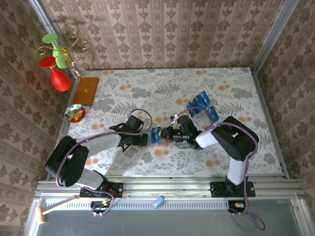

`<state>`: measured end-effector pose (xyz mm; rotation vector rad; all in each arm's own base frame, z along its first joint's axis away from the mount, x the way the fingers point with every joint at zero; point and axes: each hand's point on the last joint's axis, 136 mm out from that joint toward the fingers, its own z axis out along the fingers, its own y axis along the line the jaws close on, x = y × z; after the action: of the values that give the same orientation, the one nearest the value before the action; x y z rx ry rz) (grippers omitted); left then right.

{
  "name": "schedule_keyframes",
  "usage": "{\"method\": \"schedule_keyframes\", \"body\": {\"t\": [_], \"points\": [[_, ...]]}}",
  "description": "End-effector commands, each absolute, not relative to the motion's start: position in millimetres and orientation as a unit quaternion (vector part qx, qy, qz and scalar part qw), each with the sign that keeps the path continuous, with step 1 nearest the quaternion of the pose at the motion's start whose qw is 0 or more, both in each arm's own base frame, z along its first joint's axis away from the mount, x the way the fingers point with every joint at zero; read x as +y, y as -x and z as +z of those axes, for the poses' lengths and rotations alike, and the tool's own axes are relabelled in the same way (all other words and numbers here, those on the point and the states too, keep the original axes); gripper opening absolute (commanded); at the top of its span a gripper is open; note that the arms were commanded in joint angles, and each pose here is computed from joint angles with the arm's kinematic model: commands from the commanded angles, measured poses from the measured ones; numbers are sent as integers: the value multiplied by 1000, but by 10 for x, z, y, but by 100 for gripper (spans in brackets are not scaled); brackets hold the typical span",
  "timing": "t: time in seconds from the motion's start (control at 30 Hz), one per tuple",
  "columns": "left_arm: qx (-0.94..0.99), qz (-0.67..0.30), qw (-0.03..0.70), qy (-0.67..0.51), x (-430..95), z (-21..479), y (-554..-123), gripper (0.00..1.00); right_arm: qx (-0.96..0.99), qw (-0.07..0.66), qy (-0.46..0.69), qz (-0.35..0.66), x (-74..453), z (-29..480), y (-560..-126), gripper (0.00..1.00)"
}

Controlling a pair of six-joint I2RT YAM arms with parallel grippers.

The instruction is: Put the credit cards into the card holder

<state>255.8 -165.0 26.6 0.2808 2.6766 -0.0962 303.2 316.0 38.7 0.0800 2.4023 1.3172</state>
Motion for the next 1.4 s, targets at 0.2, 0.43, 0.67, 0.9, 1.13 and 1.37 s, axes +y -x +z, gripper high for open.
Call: {"method": "schedule_keyframes", "body": {"t": [0.2,0.43,0.67,0.9,1.13,1.37], "points": [[972,-27,212,-97,-1567,226,-2481,100,868,177,-33,463,3128,190,-2876,0],[972,-28,213,-96,-1569,225,-2484,100,866,171,-29,468,3168,181,-2852,0],[972,-29,212,-96,-1573,221,-2482,100,866,166,-29,471,3200,161,-2851,0],[972,-29,213,-97,-1580,225,-2487,100,867,162,-31,471,3207,142,-2852,0],[972,-29,213,-97,-1578,223,-2484,100,867,144,-30,476,3247,99,-2827,0],[972,-30,214,-97,-1580,222,-2486,100,872,131,-31,470,3244,34,-2795,0]]}}
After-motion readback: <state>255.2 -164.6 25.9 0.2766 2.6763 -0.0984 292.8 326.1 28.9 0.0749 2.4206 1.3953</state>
